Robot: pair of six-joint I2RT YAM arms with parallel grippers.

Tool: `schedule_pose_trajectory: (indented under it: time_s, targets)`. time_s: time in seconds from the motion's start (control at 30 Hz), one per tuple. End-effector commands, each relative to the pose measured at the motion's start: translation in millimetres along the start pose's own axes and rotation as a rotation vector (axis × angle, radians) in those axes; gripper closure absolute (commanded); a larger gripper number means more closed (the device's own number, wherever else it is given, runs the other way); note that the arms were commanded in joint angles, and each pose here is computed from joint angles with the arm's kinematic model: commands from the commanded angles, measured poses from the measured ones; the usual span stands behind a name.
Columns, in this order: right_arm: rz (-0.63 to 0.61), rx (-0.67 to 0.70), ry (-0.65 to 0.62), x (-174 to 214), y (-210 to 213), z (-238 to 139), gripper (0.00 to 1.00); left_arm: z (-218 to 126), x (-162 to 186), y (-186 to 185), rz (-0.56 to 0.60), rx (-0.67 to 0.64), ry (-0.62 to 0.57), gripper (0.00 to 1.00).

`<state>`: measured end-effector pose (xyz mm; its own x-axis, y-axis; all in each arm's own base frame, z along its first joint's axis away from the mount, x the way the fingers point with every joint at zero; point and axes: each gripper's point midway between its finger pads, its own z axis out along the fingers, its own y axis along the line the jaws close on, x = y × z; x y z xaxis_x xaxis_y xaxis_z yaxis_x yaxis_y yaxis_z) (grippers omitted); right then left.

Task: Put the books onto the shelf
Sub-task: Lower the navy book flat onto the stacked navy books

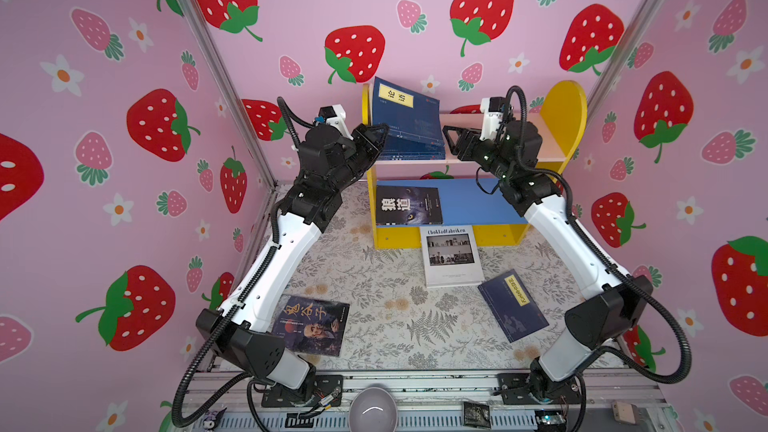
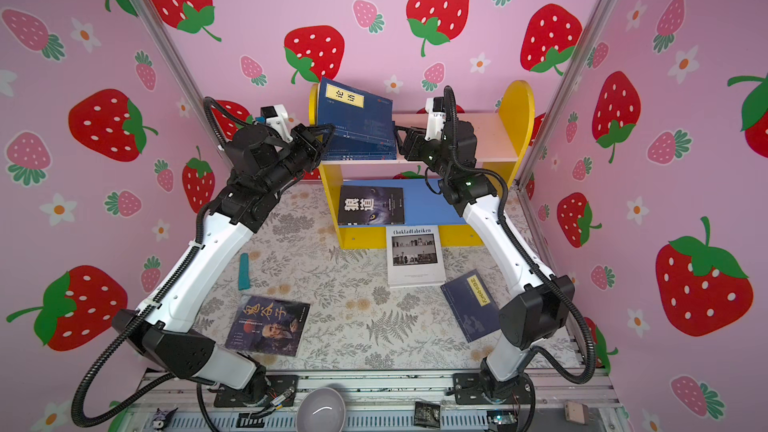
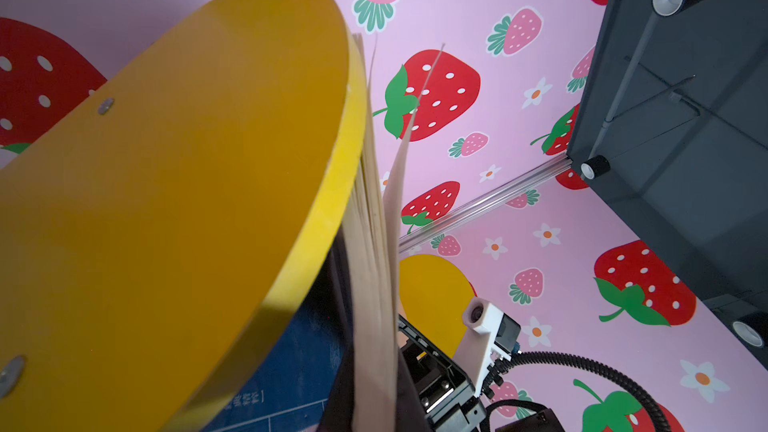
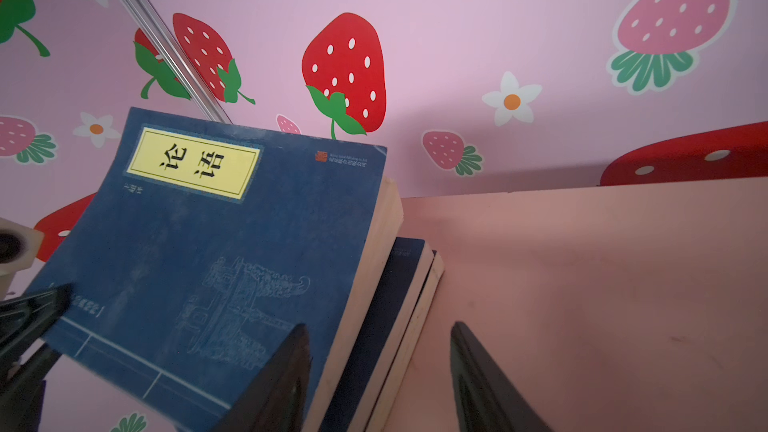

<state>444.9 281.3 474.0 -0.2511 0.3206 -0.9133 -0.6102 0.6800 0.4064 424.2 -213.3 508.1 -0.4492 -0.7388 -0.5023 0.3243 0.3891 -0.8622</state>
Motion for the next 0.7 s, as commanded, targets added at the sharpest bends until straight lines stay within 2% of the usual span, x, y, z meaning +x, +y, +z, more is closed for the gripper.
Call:
schedule_pose_trajectory:
  time_s: [0.0, 0.37, 0.67]
  targets:
    - [-0.024, -0.034, -0.055, -19, 14, -13, 0.43, -16, -12, -27, -0.014, 0.088, -0.027, 1.00]
    - [-0.061, -0.045, -0.011, 0, 27, 0, 0.43, -8, -2, -20, -0.090, 0.102, 0.032, 1.00]
    - [-0.074, -0.025, -0.020, -1, 27, -1, 0.44, -7, 1, -11, -0.123, 0.090, 0.050, 1.00]
